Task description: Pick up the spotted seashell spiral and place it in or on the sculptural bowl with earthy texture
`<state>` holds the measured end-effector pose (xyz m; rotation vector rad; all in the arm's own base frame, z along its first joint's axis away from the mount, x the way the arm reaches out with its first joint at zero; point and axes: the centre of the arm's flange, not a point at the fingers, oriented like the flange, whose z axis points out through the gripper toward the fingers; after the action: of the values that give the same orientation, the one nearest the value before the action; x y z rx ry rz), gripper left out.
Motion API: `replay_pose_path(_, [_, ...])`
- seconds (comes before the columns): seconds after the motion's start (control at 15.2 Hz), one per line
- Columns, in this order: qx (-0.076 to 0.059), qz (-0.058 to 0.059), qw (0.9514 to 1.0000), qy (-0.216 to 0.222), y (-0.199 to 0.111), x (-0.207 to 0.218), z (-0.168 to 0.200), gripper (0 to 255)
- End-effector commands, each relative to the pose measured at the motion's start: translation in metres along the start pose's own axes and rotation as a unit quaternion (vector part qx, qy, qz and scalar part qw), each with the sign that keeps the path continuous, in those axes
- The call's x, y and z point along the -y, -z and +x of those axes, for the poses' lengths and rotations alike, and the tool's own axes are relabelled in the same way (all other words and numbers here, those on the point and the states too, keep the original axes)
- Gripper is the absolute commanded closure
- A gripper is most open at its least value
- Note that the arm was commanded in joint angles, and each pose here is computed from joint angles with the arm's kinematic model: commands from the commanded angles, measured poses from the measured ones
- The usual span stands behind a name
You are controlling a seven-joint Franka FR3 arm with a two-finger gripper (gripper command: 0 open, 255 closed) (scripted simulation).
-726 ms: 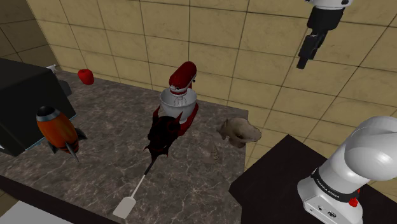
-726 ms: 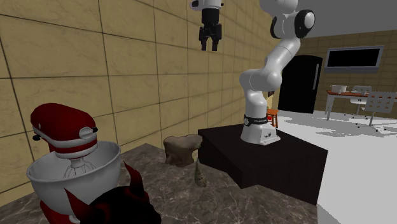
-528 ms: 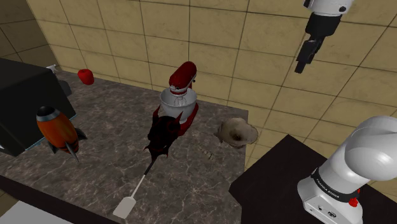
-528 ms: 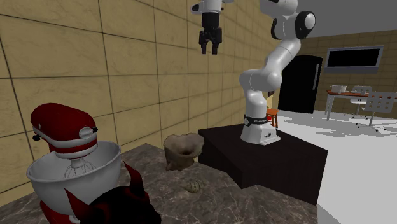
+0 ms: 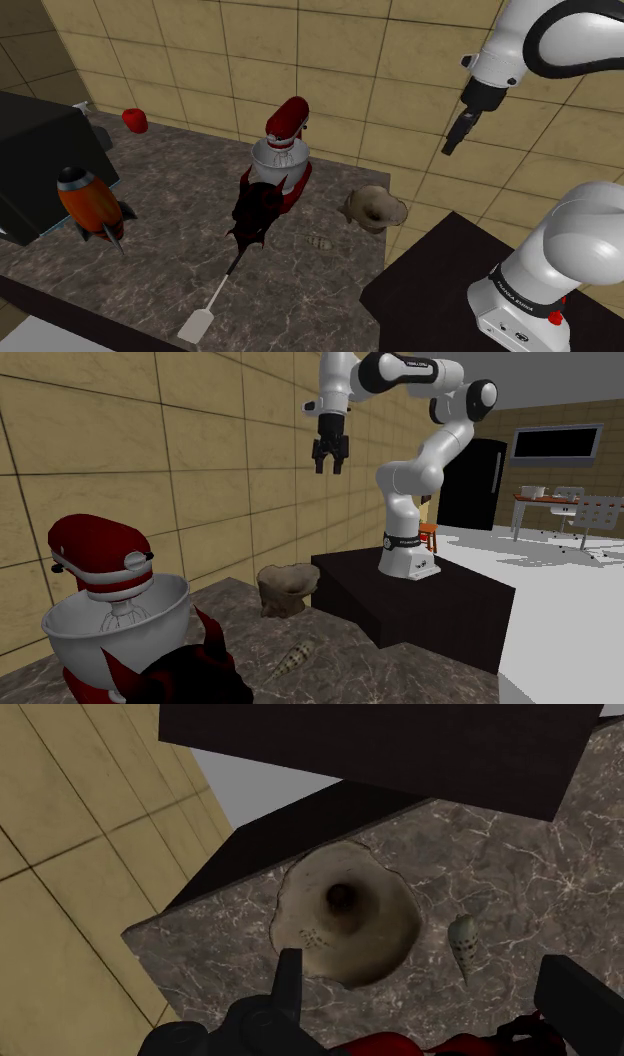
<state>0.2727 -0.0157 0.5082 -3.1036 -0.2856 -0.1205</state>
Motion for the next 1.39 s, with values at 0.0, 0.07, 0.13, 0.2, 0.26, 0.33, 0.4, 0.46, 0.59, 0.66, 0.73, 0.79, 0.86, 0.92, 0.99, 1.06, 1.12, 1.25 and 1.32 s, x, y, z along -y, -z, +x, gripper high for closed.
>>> replay_pose_path(0.0, [-0.016, 0.014, 0.9998, 0.005, -0.023, 0.001, -0.003, 0])
replay_pose_path(0.07, [-0.022, 0.022, 0.9995, 0.008, -0.037, 0.001, -0.004, 0])
replay_pose_path(0.13, [-0.029, 0.029, 0.9991, 0.01, -0.05, 0.001, -0.005, 0])
replay_pose_path(0.2, [-0.036, 0.036, 0.9986, 0.013, -0.063, 0.001, -0.006, 0])
replay_pose_path(0.26, [-0.043, 0.043, 0.998, 0.016, -0.076, 0.002, -0.006, 0])
replay_pose_path(0.33, [-0.049, 0.05, 0.9973, 0.018, -0.089, 0.003, -0.007, 0])
replay_pose_path(0.4, [-0.056, 0.058, 0.9965, 0.021, -0.102, 0.004, -0.007, 0])
replay_pose_path(0.46, [-0.063, 0.065, 0.9956, 0.023, -0.115, 0.005, -0.007, 0])
replay_pose_path(0.59, [-0.07, 0.072, 0.9946, 0.026, -0.128, 0.006, -0.007, 0])
replay_pose_path(0.66, [-0.07, 0.072, 0.9946, 0.026, -0.128, 0.008, -0.008, 0])
replay_pose_path(0.73, [-0.069, 0.072, 0.9946, 0.026, -0.128, 0.009, -0.008, 0])
replay_pose_path(0.79, [-0.069, 0.072, 0.9946, 0.026, -0.128, 0.009, -0.008, 0])
replay_pose_path(0.86, [-0.069, 0.072, 0.9946, 0.026, -0.128, 0.009, -0.008, 0])
replay_pose_path(0.92, [-0.069, 0.072, 0.9946, 0.026, -0.128, 0.009, -0.008, 0])
replay_pose_path(0.99, [-0.069, 0.072, 0.9946, 0.026, -0.128, 0.009, -0.008, 0])
replay_pose_path(1.06, [-0.069, 0.072, 0.9946, 0.026, -0.128, 0.009, -0.008, 0])
replay_pose_path(1.12, [-0.069, 0.072, 0.9946, 0.026, -0.128, 0.009, -0.008, 0])
replay_pose_path(1.25, [-0.061, 0.072, 0.9952, 0.029, -0.145, 0.021, 0.011, 0])
replay_pose_path(1.32, [-0.057, 0.071, 0.9954, 0.03, -0.153, 0.026, 0.02, 0])
